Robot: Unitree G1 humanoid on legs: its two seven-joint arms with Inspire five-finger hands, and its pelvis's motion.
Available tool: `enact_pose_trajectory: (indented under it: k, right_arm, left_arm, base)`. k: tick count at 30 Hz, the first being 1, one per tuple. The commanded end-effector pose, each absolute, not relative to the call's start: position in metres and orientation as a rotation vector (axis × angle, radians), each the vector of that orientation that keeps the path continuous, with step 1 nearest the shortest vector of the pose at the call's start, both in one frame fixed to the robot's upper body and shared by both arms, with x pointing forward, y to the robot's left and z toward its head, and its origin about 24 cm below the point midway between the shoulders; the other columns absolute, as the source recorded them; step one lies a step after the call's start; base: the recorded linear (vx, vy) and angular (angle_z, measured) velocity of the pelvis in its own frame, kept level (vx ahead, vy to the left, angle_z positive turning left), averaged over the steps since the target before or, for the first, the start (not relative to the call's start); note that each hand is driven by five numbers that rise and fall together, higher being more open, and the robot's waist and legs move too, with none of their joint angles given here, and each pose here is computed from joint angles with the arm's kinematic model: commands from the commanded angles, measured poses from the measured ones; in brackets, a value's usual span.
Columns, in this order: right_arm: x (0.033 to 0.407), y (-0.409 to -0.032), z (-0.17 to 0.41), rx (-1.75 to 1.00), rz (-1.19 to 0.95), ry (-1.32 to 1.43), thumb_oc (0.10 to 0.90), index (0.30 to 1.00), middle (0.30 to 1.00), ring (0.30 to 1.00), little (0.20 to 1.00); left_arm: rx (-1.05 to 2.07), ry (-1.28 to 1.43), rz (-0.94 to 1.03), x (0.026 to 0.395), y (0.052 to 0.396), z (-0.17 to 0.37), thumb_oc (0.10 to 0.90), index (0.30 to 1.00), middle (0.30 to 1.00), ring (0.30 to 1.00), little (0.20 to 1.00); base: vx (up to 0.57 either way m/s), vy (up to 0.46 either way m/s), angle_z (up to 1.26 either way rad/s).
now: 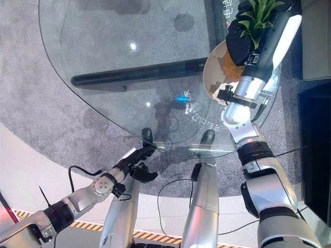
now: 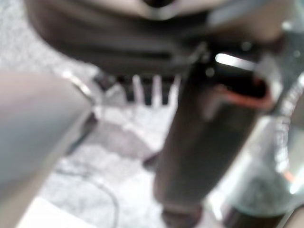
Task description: Pick up the fruit to the plate
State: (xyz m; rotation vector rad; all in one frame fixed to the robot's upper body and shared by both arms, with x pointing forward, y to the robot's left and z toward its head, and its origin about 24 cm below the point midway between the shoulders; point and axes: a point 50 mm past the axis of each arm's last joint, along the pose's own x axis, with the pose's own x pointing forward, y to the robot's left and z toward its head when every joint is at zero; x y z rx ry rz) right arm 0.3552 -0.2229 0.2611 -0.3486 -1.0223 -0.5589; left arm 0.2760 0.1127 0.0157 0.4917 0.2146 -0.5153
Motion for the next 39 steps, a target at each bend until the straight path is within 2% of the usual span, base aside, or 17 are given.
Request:
enact_pose_trajectory:
  k: [1, 5, 6, 7, 8, 9, 10, 11, 39]
  right_arm:
    - [0.355, -0.231, 0.270, -0.409, -0.548, -1.032, 0.100, 0.300, 0.300, 0.300, 0.200]
    - [0.358, -0.231, 0.263, -0.432, -0.529, -0.989, 0.100, 0.300, 0.300, 0.300, 0.200]
    - [0.358, -0.231, 0.262, -0.434, -0.528, -0.987, 0.141, 0.335, 0.335, 0.335, 0.241]
    - [0.358, -0.231, 0.262, -0.434, -0.528, -0.987, 0.141, 0.335, 0.335, 0.335, 0.241]
    - [0.358, -0.231, 0.260, -0.441, -0.523, -0.976, 0.251, 0.429, 0.429, 0.429, 0.351]
    - [0.360, -0.229, 0.255, -0.458, -0.512, -0.954, 0.520, 0.660, 0.660, 0.660, 0.620]
    - [0.361, -0.229, 0.255, -0.460, -0.510, -0.950, 0.578, 0.709, 0.709, 0.709, 0.678]
    - [0.361, -0.230, 0.252, -0.470, -0.505, -0.937, 0.800, 0.900, 0.900, 0.900, 0.900]
    - [0.345, -0.222, 0.244, -0.495, -0.561, -1.026, 0.800, 0.900, 0.900, 0.900, 0.900]
  left_arm:
    - [0.388, 0.154, -0.610, 0.254, 0.085, 0.018, 0.800, 0.900, 0.900, 0.900, 0.900]
    - [0.390, 0.151, -0.606, 0.256, 0.085, 0.019, 0.800, 0.900, 0.900, 0.900, 0.900]
    - [0.390, 0.151, -0.606, 0.256, 0.086, 0.019, 0.800, 0.900, 0.900, 0.900, 0.900]
    - [0.390, 0.151, -0.606, 0.256, 0.086, 0.019, 0.800, 0.900, 0.900, 0.900, 0.900]
    - [0.393, 0.151, -0.605, 0.257, 0.086, 0.019, 0.800, 0.900, 0.900, 0.900, 0.900]
    - [0.395, 0.147, -0.603, 0.258, 0.087, 0.020, 0.800, 0.900, 0.900, 0.900, 0.900]
    - [0.395, 0.146, -0.603, 0.258, 0.088, 0.020, 0.800, 0.900, 0.900, 0.900, 0.900]
    - [0.394, 0.142, -0.601, 0.258, 0.089, 0.020, 0.800, 0.900, 0.900, 0.900, 0.900]
    - [0.414, 0.156, -0.564, 0.255, 0.099, 0.017, 0.800, 0.900, 0.900, 0.900, 0.900]
  base:
    - [0.00, 0.000, 0.00]
    - [0.00, 0.000, 0.00]
    - [0.00, 0.000, 0.00]
    - [0.00, 0.000, 0.00]
    - [0.00, 0.000, 0.00]
    - [0.00, 0.000, 0.00]
    - [-0.03, -0.016, 0.00]
    - [0.00, 0.000, 0.00]
    - [0.00, 0.000, 0.00]
